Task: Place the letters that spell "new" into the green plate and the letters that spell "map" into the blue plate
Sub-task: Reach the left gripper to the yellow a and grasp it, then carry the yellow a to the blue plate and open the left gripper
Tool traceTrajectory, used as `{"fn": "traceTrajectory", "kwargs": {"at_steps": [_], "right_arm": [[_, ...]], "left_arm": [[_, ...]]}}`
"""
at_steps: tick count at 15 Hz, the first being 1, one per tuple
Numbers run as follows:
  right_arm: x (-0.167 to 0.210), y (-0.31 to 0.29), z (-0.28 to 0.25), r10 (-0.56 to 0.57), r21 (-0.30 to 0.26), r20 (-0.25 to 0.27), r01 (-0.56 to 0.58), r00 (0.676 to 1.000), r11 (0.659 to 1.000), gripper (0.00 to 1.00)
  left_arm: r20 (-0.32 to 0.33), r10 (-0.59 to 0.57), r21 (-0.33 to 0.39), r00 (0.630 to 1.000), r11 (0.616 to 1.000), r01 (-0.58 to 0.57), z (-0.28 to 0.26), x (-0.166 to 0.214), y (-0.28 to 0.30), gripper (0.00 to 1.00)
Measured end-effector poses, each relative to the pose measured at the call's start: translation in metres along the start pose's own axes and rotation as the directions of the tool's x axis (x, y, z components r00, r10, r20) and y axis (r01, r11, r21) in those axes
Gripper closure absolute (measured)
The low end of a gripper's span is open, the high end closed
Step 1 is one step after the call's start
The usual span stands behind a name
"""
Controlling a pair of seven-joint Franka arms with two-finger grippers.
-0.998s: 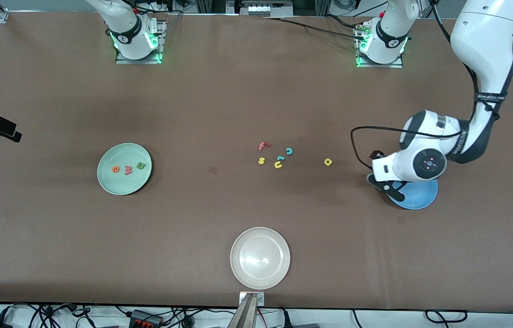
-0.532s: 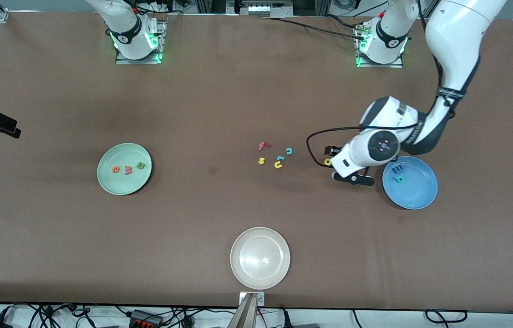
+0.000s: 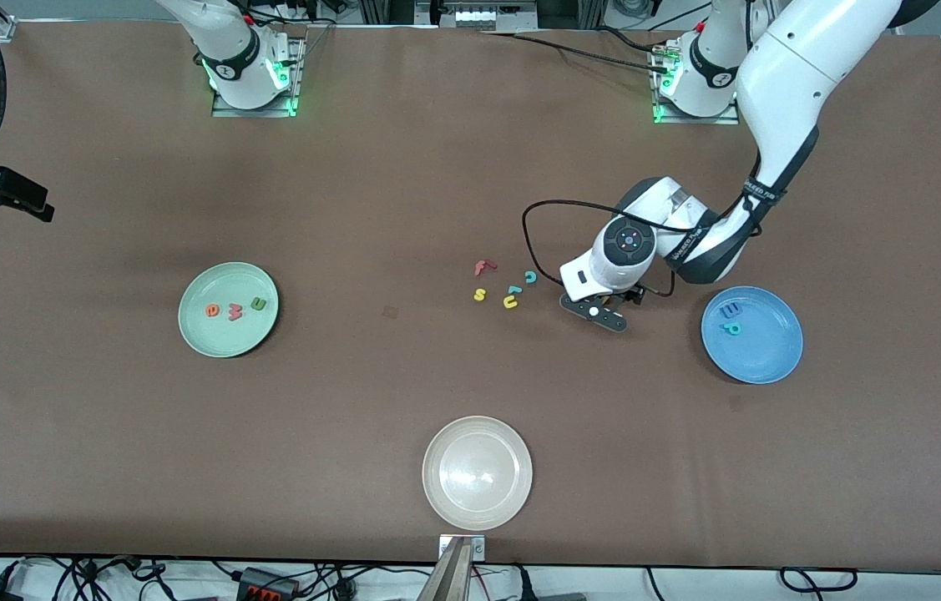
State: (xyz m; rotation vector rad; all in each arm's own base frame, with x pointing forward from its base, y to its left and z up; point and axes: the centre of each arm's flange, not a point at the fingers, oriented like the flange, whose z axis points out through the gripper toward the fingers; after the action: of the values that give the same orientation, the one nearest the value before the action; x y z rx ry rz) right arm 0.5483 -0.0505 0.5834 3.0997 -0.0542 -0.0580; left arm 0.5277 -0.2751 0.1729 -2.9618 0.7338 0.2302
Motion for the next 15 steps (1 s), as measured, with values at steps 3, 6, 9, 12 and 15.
{"fn": "traceTrajectory", "kwargs": {"at_steps": [3,6,9,12,15], "right_arm": [[-0.017,-0.002,0.003,-0.005,0.004,-0.006,0.005,1.0,1.0,0.0],[-0.024,-0.001,0.006,-0.004,0.005,-0.012,0.004,1.0,1.0,0.0],[-0.022,-0.001,0.006,-0.004,0.005,-0.023,0.004,1.0,1.0,0.0],[-0.021,0.001,0.005,0.0,0.005,-0.034,0.001,0.999,1.0,0.0],[-0.021,0.001,0.005,0.001,0.005,-0.034,-0.001,0.999,1.0,0.0]], "left_arm": [[-0.021,0.046,0.016,0.999,0.999,-0.045,0.011,-0.005,0.0,0.11],[-0.034,0.057,0.017,0.998,0.998,-0.057,0.007,-0.004,0.001,0.41],[-0.039,0.059,0.025,0.997,0.998,-0.058,0.002,-0.004,-0.003,0.69],[-0.039,0.06,0.027,0.997,0.998,-0.059,0.001,-0.005,-0.003,0.71],[-0.027,0.051,0.039,0.998,0.998,-0.05,-0.003,-0.005,-0.009,0.71]]}}
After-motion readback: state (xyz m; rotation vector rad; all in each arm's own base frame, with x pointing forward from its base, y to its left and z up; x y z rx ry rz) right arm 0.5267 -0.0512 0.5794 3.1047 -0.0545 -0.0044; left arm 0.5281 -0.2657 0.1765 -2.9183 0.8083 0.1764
